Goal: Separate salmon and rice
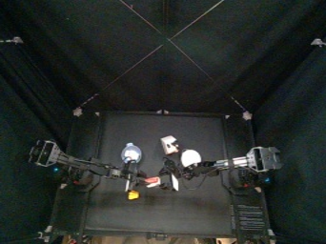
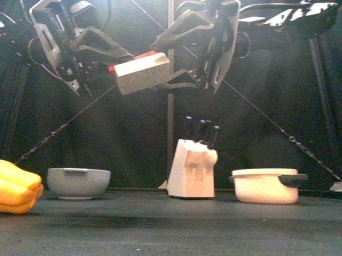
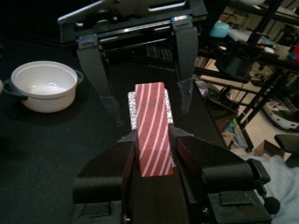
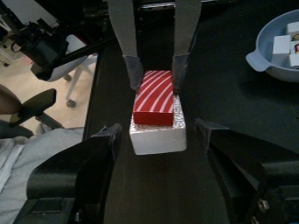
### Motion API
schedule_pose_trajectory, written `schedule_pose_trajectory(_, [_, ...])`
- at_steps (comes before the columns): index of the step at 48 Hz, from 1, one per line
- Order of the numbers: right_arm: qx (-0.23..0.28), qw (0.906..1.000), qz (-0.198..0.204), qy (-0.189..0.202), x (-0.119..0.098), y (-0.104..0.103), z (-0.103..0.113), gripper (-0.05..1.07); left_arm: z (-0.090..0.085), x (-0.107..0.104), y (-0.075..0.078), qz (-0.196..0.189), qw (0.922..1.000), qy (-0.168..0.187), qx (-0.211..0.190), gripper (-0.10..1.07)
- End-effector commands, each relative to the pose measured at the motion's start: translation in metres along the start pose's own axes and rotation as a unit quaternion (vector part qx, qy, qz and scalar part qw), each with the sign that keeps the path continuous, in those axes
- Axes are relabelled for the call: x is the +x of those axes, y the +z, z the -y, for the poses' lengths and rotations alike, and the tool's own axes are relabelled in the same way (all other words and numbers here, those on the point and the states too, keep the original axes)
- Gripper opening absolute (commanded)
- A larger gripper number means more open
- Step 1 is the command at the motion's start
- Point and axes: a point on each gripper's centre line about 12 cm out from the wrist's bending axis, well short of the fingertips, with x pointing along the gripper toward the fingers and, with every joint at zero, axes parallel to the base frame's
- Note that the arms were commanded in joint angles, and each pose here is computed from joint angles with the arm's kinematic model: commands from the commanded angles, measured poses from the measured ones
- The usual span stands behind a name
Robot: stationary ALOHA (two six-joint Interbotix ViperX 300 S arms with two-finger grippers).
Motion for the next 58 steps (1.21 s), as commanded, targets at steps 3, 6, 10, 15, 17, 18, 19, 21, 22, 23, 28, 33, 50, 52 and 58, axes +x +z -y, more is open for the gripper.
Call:
schedule_pose_trajectory(3, [-0.002,0.9998,0.021,0.003,-0.003,0.016,-0.005,0.98,0.001,0.004,0.009,0.018,0.9998,-0.002,-0.001,0.49])
schedule_pose_trajectory(6, [0.004,0.9998,0.021,-0.001,-0.003,0.017,-0.004,0.97,0.001,0.005,0.008,0.015,0.9999,-0.002,-0.001,0.49])
schedule_pose_trajectory(10, [0.011,0.9997,0.022,-0.006,-0.003,0.017,-0.002,0.96,0.0,0.006,0.007,0.015,0.9999,-0.001,-0.001,0.49])
schedule_pose_trajectory(15, [0.013,0.9996,0.023,-0.008,-0.003,0.017,-0.001,0.93,-0.001,0.007,0.007,0.017,0.9999,0.001,-0.001,0.49])
schedule_pose_trajectory(17, [0.013,0.9996,0.023,-0.008,-0.003,0.017,-0.001,0.92,-0.001,0.007,0.008,0.021,0.9998,0.0,-0.001,0.49])
schedule_pose_trajectory(18, [0.012,0.9996,0.023,-0.008,-0.003,0.018,-0.002,0.91,-0.002,0.007,0.008,0.021,0.9998,0.001,-0.001,0.49])
schedule_pose_trajectory(19, [0.012,0.9996,0.023,-0.008,-0.003,0.018,-0.002,0.9,-0.002,0.007,0.008,0.022,0.9998,0.001,-0.001,0.49])
schedule_pose_trajectory(21, [0.011,0.9996,0.023,-0.007,-0.003,0.018,-0.002,0.87,-0.002,0.007,0.008,0.022,0.9997,0.001,-0.001,0.49])
schedule_pose_trajectory(22, [0.012,0.9997,0.022,-0.007,-0.003,0.017,-0.002,0.86,-0.002,0.007,0.008,0.023,0.9997,0.002,-0.001,0.49])
schedule_pose_trajectory(23, [0.012,0.9996,0.022,-0.008,-0.003,0.017,-0.002,0.85,-0.002,0.007,0.008,0.023,0.9997,0.002,-0.001,0.49])
schedule_pose_trajectory(28, [0.011,0.9997,0.023,-0.007,-0.003,0.018,-0.002,0.79,-0.003,0.007,0.008,0.023,0.9997,0.002,-0.002,0.49])
schedule_pose_trajectory(33, [0.014,0.9995,0.026,-0.008,-0.005,0.019,-0.002,0.72,-0.003,0.007,0.007,0.021,0.9998,0.004,-0.002,0.49])
schedule_pose_trajectory(50, [0.015,0.9991,0.038,-0.006,-0.011,0.027,-0.004,0.55,-0.005,0.011,0.006,0.02,0.9998,0.005,-0.002,0.49])
schedule_pose_trajectory(52, [0.015,0.9992,0.036,-0.006,-0.01,0.026,-0.004,0.54,-0.005,0.012,0.006,0.02,0.9998,0.005,-0.002,0.49])
schedule_pose_trajectory(58, [0.015,0.9992,0.037,-0.006,-0.011,0.026,-0.004,0.54,-0.005,0.012,0.006,0.022,0.9997,0.005,-0.002,0.49])
